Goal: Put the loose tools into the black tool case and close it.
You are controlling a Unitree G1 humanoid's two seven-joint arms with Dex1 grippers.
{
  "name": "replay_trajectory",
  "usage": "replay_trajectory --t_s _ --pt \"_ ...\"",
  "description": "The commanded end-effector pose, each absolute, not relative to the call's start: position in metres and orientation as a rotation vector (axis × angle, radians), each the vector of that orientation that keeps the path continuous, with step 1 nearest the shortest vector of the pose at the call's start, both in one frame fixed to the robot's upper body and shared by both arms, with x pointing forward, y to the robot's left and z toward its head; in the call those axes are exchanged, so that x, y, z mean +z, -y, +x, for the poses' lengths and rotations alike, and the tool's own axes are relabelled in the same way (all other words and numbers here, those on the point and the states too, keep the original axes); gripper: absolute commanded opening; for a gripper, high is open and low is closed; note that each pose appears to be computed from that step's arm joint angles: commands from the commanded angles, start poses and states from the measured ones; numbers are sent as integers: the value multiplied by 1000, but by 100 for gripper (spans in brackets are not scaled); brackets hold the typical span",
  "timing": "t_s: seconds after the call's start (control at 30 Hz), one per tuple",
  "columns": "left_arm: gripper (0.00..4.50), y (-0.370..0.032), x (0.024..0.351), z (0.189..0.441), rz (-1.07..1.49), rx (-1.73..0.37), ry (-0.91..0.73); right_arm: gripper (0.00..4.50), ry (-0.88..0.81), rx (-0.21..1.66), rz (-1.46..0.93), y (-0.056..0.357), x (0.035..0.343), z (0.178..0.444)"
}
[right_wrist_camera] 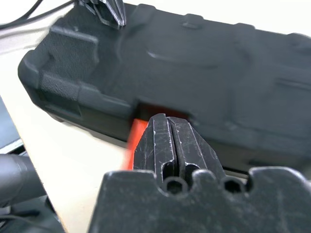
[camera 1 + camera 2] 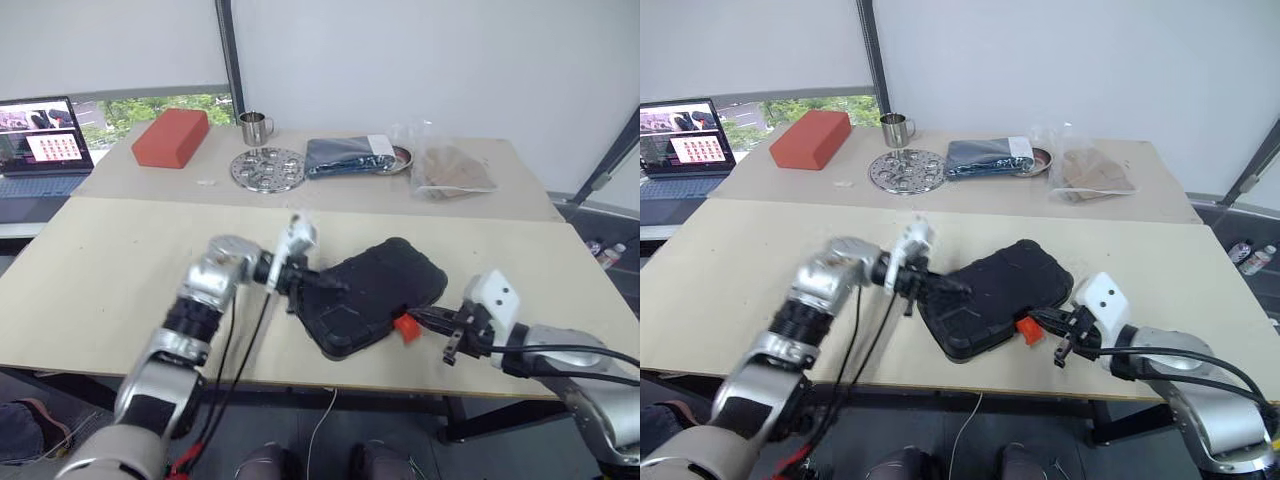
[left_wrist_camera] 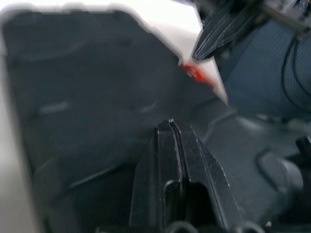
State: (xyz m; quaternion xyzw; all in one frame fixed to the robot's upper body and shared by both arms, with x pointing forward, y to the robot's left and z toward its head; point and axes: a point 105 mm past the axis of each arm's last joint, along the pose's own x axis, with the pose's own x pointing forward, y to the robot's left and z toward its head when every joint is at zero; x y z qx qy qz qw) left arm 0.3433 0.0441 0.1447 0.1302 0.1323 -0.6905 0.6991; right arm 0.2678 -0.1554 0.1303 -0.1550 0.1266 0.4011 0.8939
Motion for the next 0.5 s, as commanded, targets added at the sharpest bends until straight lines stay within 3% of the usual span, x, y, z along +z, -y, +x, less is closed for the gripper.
replay_trajectory --t_s 0.03,0.3,0.5 --pt "2 -42 128 343 399 -1534 -310 0 -295 802 -383 162 125 270" --pt "2 -45 122 342 519 -1553 -258 0 -318 727 -315 177 122 249" --pt "2 -41 119 337 594 -1593 -221 0 -379 671 -262 179 96 240"
